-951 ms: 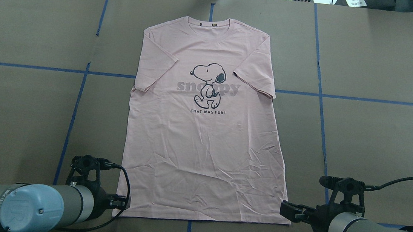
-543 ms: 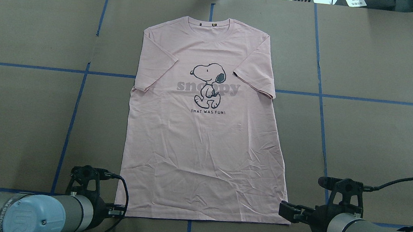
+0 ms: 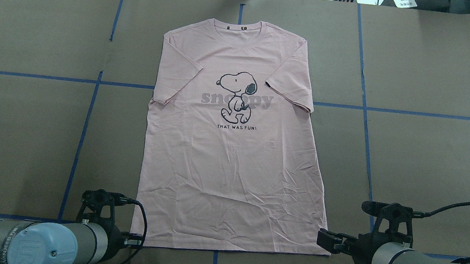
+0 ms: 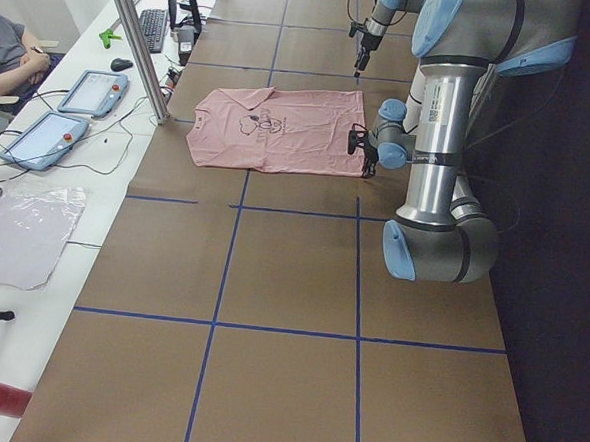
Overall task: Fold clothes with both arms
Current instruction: 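Grasp both hem corners nearest the robot with the left and right grippers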
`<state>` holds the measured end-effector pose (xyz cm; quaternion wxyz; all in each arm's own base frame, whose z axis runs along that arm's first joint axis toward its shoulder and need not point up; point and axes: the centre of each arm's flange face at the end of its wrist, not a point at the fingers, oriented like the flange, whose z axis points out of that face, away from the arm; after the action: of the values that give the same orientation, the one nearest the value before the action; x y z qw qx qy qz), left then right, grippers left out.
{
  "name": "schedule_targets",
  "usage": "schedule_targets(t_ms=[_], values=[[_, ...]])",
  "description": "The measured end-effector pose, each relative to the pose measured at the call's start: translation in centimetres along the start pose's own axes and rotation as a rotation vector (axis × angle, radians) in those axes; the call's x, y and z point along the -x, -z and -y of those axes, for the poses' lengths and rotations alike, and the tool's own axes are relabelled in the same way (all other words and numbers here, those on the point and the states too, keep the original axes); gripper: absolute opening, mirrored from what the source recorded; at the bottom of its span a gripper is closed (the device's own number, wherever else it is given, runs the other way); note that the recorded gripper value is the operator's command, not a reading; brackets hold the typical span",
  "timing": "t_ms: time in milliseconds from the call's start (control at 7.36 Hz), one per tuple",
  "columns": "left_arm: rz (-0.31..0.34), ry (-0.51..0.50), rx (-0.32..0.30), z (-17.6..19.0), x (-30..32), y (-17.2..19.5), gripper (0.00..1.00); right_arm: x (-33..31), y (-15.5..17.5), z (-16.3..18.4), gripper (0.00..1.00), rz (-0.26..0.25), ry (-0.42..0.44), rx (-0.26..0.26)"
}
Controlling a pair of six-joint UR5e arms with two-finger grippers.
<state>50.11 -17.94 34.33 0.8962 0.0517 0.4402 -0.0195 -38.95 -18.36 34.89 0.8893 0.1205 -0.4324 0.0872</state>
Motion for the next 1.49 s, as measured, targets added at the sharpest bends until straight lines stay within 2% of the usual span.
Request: schedule_targets(t_ms=[679, 815, 1086, 1494], values=[[-0.003, -0.004, 0.006, -0.4, -0.2, -0.1, 0.37, -0.1, -0.2, 0.0, 1.0, -0.004, 0.0, 0.0], [-0.004, -0.007, 0.01, -0.6, -0.3, -0.1, 0.3, -0.1, -0.3, -0.1, 1.0, -0.005, 0.0, 0.0], [-0.005, -0.012, 0.018, -1.1, -0.4, -0.2, 0.0, -0.1, -0.4, -0.1, 1.0, -0.006, 0.0, 0.0], [-0.005, -0.014, 0.02, -1.1, -0.4, -0.2, 0.0, -0.1, -0.6, -0.2, 1.0, -0.009, 0.001, 0.0]])
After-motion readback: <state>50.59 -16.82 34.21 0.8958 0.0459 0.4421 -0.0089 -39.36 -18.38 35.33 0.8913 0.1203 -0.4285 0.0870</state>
